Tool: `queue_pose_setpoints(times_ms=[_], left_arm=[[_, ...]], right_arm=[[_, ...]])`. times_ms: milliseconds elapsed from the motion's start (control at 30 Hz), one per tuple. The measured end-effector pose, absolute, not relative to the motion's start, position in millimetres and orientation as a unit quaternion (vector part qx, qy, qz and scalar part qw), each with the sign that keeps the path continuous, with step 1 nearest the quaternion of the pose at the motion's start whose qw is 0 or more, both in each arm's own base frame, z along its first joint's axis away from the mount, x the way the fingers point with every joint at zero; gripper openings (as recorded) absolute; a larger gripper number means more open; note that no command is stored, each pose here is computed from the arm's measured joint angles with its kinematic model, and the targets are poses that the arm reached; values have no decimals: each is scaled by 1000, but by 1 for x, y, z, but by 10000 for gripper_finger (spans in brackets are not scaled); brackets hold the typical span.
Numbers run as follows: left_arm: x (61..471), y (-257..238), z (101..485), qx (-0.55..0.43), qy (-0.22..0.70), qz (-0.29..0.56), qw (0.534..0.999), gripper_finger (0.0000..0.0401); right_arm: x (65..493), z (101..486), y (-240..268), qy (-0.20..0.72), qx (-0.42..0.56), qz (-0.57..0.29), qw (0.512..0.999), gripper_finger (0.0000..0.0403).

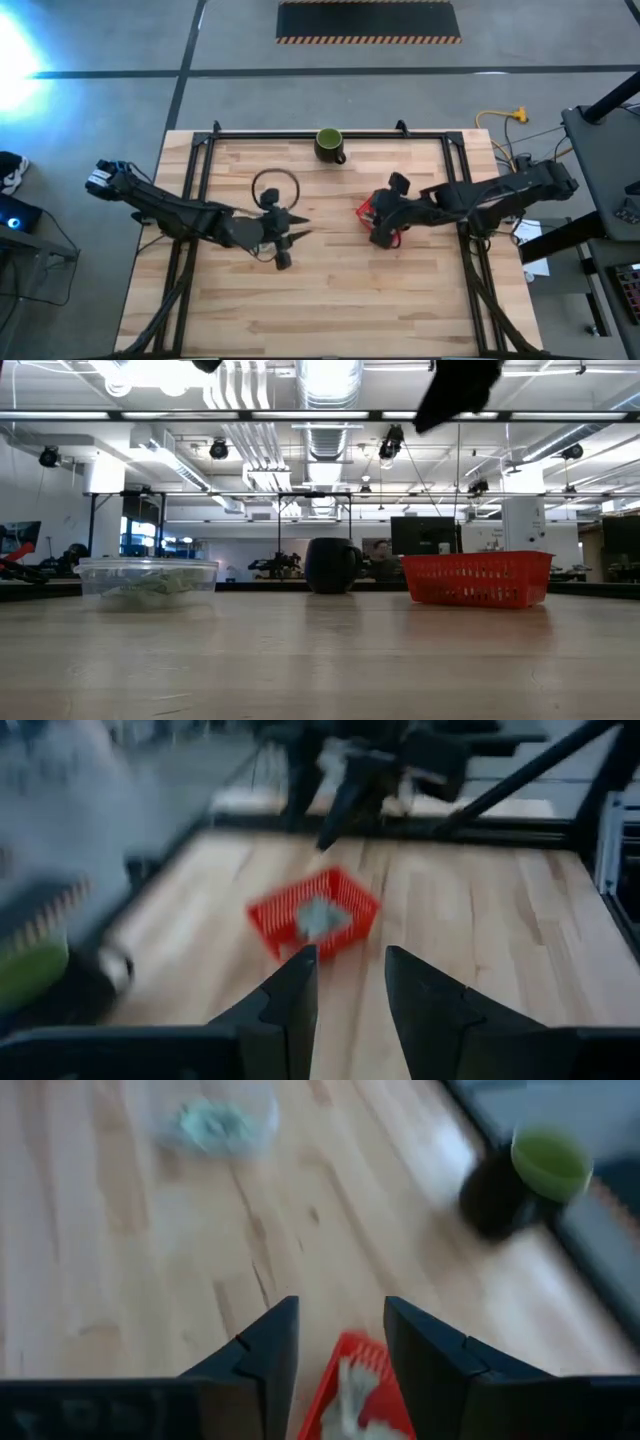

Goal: Pick and place items into bin
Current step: Return to Home Position

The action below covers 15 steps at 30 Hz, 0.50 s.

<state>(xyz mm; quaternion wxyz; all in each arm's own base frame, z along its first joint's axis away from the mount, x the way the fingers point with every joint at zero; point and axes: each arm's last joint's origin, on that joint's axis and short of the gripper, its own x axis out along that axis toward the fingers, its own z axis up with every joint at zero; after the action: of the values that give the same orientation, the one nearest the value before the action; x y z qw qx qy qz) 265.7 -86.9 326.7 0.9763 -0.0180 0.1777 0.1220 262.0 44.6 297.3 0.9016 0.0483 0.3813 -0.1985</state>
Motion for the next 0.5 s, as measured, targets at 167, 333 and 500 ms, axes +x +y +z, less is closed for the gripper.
queue_pose_setpoints(times_ms=[167, 333, 500], left_arm=[[274, -76, 340, 60, 125, 117, 983, 102], [281, -58, 346, 98, 106, 18, 989, 102], [283, -30, 341, 87, 111, -37, 989, 102]], right_arm=[[259, 337, 46, 341, -18, -151, 928, 133], [244, 360, 45, 299, -46, -119, 946, 127], [223, 365, 43, 252, -42, -69, 964, 122]])
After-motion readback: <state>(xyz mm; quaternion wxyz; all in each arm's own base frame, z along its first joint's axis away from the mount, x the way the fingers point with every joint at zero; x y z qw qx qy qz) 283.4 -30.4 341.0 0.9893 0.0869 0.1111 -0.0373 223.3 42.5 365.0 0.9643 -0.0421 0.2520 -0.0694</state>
